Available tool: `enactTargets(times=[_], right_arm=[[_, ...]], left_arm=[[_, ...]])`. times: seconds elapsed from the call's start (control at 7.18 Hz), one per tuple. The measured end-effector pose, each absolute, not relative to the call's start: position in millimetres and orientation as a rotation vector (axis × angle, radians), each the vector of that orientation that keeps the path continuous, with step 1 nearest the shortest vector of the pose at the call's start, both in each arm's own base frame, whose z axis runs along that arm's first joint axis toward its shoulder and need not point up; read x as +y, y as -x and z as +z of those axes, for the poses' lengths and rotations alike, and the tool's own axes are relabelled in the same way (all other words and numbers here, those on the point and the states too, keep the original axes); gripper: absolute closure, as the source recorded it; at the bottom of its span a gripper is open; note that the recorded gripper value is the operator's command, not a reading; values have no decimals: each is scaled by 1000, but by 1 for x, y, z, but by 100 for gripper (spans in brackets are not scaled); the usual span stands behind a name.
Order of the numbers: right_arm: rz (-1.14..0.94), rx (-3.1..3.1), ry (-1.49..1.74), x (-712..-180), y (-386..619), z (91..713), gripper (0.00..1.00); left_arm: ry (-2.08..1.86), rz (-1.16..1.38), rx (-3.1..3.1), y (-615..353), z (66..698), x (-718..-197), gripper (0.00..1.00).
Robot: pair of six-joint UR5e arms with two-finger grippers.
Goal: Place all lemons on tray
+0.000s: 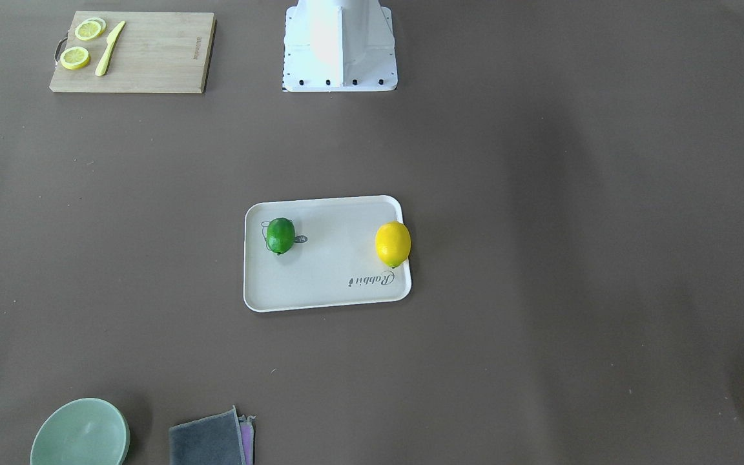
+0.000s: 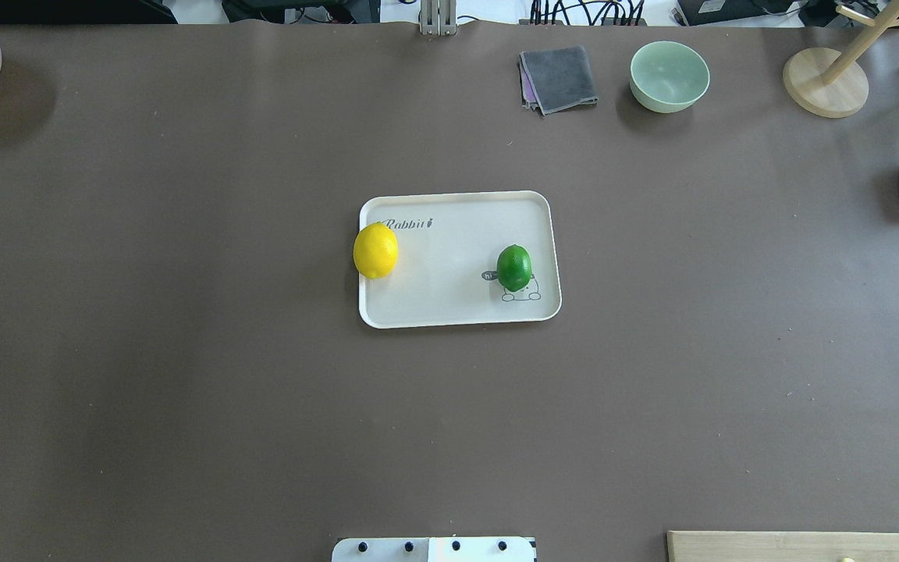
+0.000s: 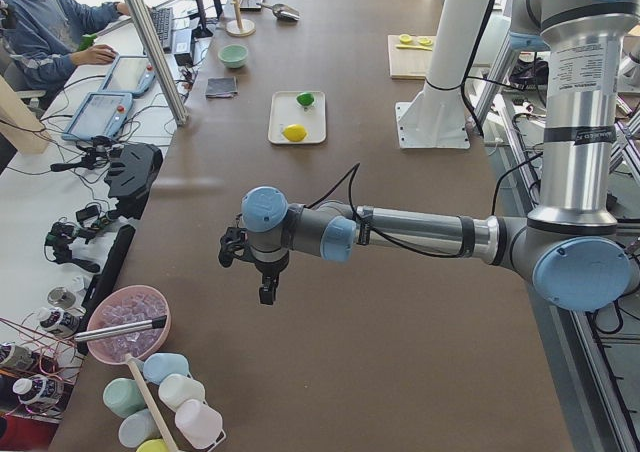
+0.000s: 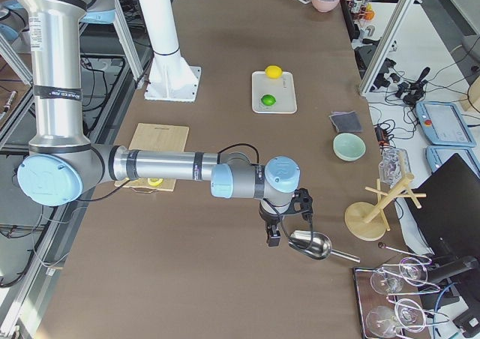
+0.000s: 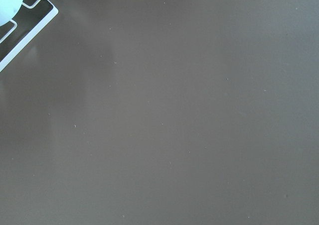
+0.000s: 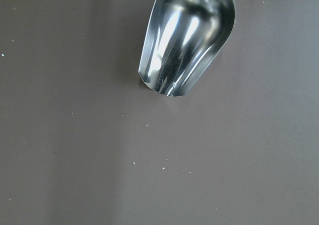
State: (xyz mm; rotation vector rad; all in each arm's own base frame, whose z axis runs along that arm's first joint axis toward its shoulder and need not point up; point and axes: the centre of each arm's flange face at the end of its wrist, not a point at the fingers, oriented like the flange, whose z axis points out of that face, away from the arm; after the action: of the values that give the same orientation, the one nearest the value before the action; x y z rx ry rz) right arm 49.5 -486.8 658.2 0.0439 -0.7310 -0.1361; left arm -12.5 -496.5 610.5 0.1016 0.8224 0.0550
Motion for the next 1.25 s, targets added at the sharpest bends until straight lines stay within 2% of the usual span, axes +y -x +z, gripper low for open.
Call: enactTargets(times=[1.25], right_arm=[[-138,-729,-68,-499,-49,644,0]], left_arm=[[-151,75,833,15,586,-497,2]])
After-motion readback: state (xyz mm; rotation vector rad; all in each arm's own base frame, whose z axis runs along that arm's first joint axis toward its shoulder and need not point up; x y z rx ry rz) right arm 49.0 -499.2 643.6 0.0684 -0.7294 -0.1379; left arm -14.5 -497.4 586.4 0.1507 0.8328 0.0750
